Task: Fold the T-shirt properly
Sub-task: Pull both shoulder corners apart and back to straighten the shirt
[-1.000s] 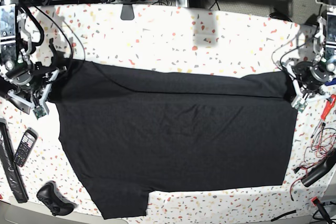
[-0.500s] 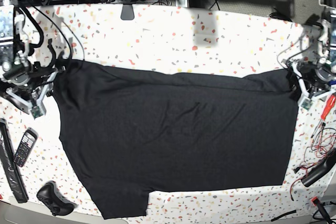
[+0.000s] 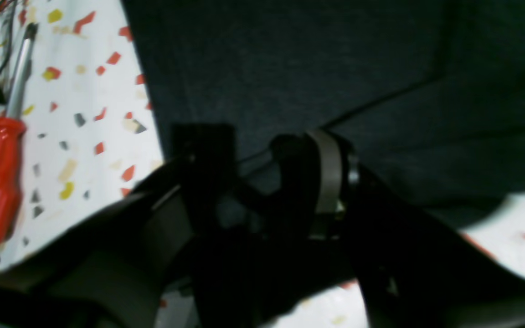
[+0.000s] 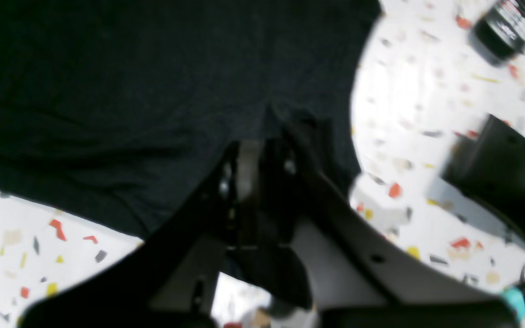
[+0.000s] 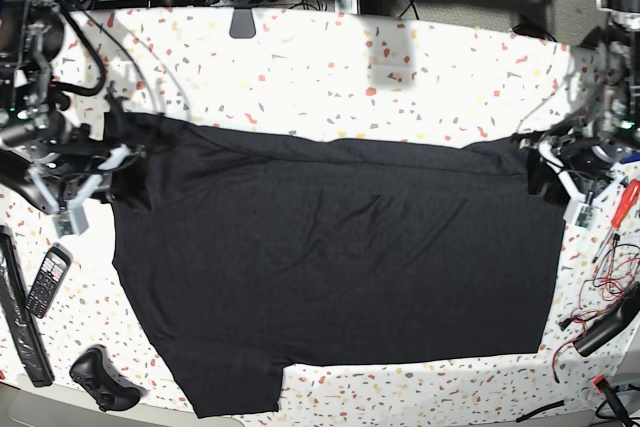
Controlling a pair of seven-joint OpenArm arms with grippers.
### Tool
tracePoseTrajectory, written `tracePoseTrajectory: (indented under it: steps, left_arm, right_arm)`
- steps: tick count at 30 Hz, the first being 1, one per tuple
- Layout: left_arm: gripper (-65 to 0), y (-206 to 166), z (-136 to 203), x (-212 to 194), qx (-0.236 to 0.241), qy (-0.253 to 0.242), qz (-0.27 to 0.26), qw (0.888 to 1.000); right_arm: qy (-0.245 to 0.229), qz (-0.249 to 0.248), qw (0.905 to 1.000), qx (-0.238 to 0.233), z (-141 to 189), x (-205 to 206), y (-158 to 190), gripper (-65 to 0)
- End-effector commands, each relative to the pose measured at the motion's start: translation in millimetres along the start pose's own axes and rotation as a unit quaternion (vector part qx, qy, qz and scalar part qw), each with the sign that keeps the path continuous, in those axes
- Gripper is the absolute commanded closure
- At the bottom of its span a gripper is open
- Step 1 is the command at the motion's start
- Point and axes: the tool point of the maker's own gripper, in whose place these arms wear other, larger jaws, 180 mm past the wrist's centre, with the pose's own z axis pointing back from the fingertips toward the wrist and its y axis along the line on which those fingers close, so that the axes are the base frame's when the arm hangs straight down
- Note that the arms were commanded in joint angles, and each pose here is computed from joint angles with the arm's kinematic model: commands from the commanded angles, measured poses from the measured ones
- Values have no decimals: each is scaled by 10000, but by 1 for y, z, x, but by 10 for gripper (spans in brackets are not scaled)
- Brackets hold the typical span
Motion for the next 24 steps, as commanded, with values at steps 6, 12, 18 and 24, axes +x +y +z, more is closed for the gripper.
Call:
tracePoseTrajectory:
  steps: [6, 12, 18, 24]
  left_arm:
    - [-165, 4, -7, -13, 5, 82, 320, 9995]
    - [-163, -11, -14, -37, -158, 301, 642, 9974]
    - [-163, -42, -2, -74, -764, 635, 466, 9940]
    - [-163, -63, 20, -104, -1065, 880, 246, 9901]
  right_arm:
    - [207, -270, 9992, -216, -17, -22, -18, 0]
    - [751, -628, 9949, -260, -31, -71, -28, 0]
    - [1296, -250, 9907, -314, -18, -115, -28, 0]
    - [1550, -267, 9869, -345, 3, -146, -33, 0]
